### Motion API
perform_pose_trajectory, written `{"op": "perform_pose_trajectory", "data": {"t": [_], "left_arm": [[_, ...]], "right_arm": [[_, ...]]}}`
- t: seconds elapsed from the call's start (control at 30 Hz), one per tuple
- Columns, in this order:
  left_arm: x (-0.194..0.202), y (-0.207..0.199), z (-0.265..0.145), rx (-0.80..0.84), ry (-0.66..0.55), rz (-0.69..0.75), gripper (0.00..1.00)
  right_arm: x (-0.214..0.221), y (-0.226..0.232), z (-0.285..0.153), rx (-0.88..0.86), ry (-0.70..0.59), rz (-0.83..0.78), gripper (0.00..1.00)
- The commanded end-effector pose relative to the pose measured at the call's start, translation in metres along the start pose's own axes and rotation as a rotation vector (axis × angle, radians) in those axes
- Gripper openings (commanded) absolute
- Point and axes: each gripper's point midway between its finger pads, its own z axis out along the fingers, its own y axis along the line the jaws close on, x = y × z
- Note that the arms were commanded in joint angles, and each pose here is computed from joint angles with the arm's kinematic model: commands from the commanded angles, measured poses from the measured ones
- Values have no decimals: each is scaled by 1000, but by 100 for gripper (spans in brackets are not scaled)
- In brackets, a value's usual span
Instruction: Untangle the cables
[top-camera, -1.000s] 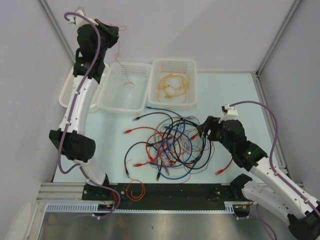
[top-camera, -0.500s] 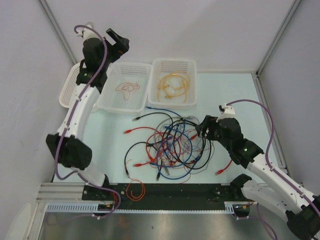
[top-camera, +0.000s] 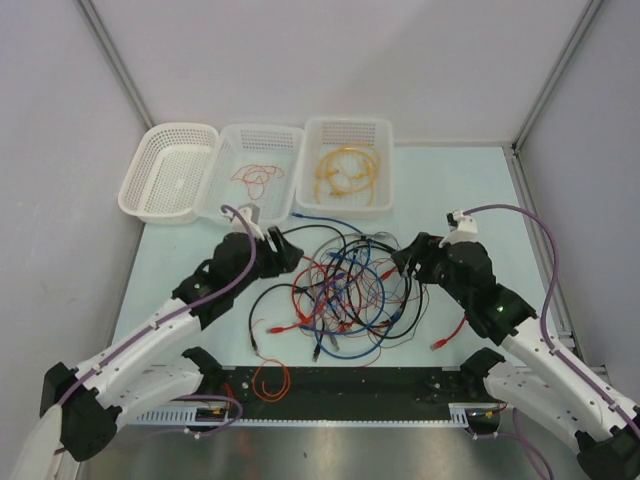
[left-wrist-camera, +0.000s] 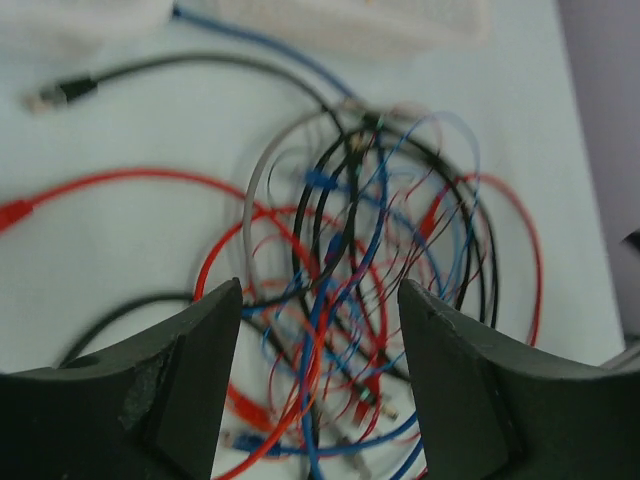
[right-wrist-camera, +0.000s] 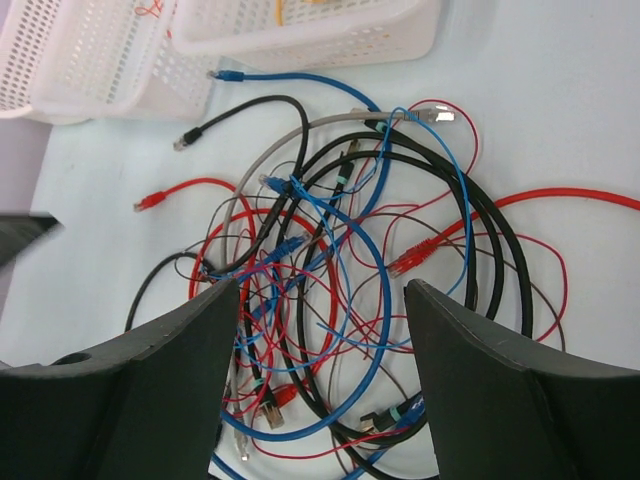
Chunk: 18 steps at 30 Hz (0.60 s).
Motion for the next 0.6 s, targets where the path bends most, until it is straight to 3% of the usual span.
{"op": "perform_pose_trajectory", "data": {"t": [0.0,0.13,0.2,0.37,0.57], "left_arm": [[38,3,-12,3,71,10,69],[61,28,-5,-90,132,24,78],[69,41,0,-160,164,22,82],[105,61,15,-246,319,63,79],[139,73,10,-228,392,19,74]], "right_arm": [[-10,4,-8,-9,-47,43,72],[13,-47,-6,245,15,100,74],[22,-60,-3,294,64,136,74],[27,-47,-6,231,90,190,73],[24,-49,-15,219,55,175,73]]}}
